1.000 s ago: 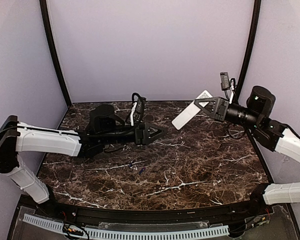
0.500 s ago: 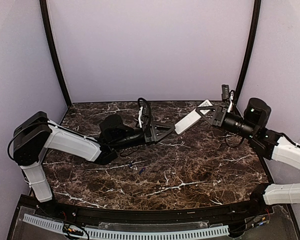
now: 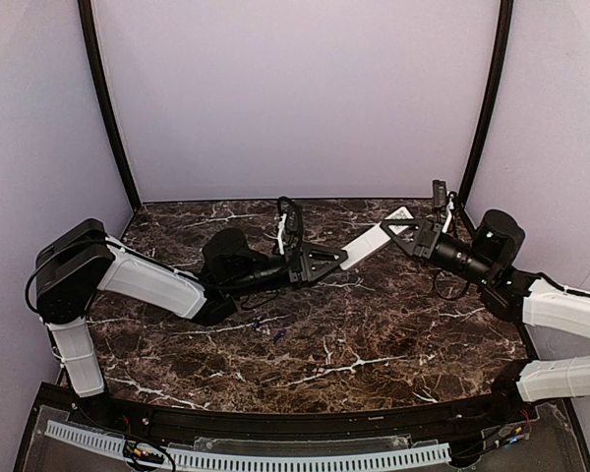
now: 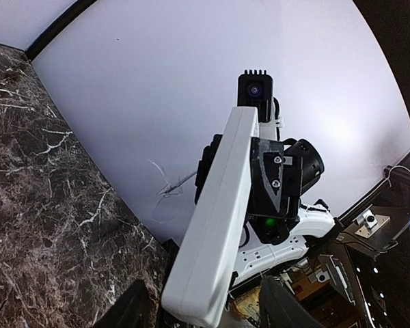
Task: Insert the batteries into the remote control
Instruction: Remove the battery cover from the remote control.
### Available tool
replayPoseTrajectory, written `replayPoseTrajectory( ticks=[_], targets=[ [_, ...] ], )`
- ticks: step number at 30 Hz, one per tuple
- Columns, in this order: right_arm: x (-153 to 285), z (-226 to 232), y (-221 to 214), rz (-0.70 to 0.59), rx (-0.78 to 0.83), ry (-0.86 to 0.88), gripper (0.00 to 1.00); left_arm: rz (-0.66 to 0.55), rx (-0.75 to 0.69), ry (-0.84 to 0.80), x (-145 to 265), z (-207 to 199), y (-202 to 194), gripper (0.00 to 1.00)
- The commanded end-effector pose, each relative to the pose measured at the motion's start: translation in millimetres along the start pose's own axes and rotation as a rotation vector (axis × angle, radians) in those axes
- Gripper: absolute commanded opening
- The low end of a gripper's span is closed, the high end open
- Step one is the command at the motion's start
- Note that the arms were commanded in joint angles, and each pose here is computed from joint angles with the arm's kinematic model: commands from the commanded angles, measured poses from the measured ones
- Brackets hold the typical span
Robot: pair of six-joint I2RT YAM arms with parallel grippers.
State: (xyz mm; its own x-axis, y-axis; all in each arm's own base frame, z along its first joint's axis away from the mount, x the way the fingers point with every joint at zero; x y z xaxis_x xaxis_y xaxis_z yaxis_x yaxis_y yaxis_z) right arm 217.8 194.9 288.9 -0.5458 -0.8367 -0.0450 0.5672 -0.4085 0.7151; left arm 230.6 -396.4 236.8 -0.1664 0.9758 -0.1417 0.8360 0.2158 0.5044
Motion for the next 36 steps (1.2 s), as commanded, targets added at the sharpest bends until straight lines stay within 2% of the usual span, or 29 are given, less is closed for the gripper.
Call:
replayPoseTrajectory(
  ticks=[1, 18, 29, 36],
  targets=[
    [-1, 3, 1, -0.039, -0.017, 0.083, 0.00, 0.013, -0.018, -0.018, -2, -8, 1, 0.53],
    [-3, 0, -3, -0.032, -0.024, 0.080, 0.00, 0.042, -0.021, 0.051, -11, -2, -1, 0.39],
    [-2, 7, 4, -0.034, 0.009, 0.082, 0.00, 0.040, -0.034, -0.041, -6, -11, -3, 0.18],
    [2, 16, 13, -0.049, -0.016, 0.127, 0.00, 0.065, -0.083, -0.144, -4, -28, -3, 0.16]
  ],
)
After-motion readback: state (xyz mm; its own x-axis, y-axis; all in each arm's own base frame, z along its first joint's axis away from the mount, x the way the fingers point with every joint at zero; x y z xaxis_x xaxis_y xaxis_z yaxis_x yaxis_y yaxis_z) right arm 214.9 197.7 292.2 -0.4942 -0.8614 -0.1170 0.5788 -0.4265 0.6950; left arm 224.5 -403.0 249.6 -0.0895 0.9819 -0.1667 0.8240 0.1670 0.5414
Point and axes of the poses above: each gripper's point midway between its finger pads, its own x axis back along the fingers, its own z axis along the line the jaws close on, y = z × x, the point moved 7 cm from there along x, back along the fingers, and after that the axes turned 4 degrees about x, right-handed, at the moved point
